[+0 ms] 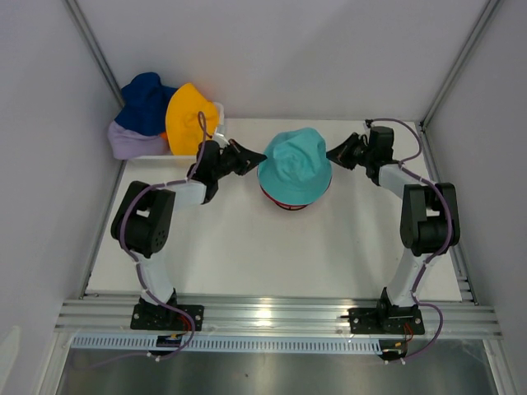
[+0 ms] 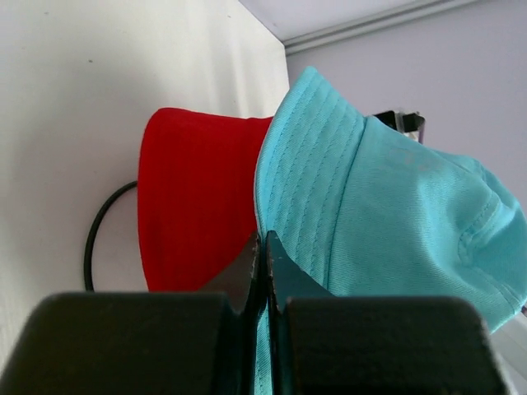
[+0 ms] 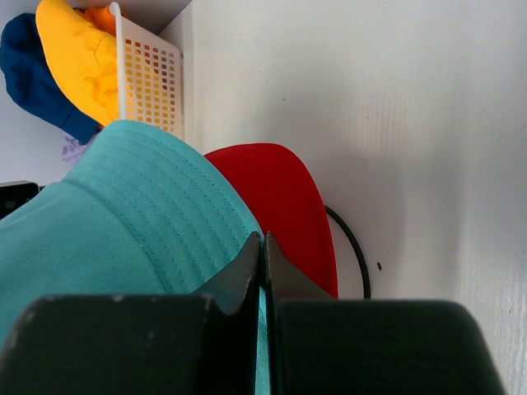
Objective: Stack the hats
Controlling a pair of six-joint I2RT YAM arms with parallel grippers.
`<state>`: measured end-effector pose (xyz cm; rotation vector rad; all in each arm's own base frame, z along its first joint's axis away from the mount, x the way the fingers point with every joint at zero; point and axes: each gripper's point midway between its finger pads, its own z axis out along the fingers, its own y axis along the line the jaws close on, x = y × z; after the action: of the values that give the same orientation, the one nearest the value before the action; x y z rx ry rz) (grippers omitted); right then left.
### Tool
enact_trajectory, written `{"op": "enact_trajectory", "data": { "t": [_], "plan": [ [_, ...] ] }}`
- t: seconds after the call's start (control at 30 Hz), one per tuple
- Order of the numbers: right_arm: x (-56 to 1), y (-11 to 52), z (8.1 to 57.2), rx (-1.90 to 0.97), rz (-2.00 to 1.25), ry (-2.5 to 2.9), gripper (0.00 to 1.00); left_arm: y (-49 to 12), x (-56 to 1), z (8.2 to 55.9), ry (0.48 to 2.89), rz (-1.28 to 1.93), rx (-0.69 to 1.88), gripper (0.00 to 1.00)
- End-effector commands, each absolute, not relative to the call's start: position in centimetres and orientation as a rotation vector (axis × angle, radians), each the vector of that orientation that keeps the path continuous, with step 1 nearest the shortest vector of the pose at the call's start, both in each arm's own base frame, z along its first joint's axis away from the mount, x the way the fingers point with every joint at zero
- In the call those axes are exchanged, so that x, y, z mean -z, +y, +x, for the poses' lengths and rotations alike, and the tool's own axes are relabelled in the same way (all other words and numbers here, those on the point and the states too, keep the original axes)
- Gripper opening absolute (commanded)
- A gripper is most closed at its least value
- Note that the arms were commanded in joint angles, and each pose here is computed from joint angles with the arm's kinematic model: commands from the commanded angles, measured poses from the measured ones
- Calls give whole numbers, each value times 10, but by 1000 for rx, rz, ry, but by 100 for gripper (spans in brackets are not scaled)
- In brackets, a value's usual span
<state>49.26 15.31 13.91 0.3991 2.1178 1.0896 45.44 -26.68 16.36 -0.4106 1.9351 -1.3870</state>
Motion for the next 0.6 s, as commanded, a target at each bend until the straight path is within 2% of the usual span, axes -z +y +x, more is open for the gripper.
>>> {"op": "enact_trajectory", "data": {
  "t": [0.0,0.23,0.57],
  "plan": [
    [-157,149,492,-1032,381,2087,0,-258,-164,463,1944,-480,1305,1],
    [-149,146,490,-1013,410,2107,0,-246,-130,461,2078,-524,1091,1],
    [-130,148,477,-955,394,2153,0,-254,-102,439,2148,-432,1034,1]
  ]
}}
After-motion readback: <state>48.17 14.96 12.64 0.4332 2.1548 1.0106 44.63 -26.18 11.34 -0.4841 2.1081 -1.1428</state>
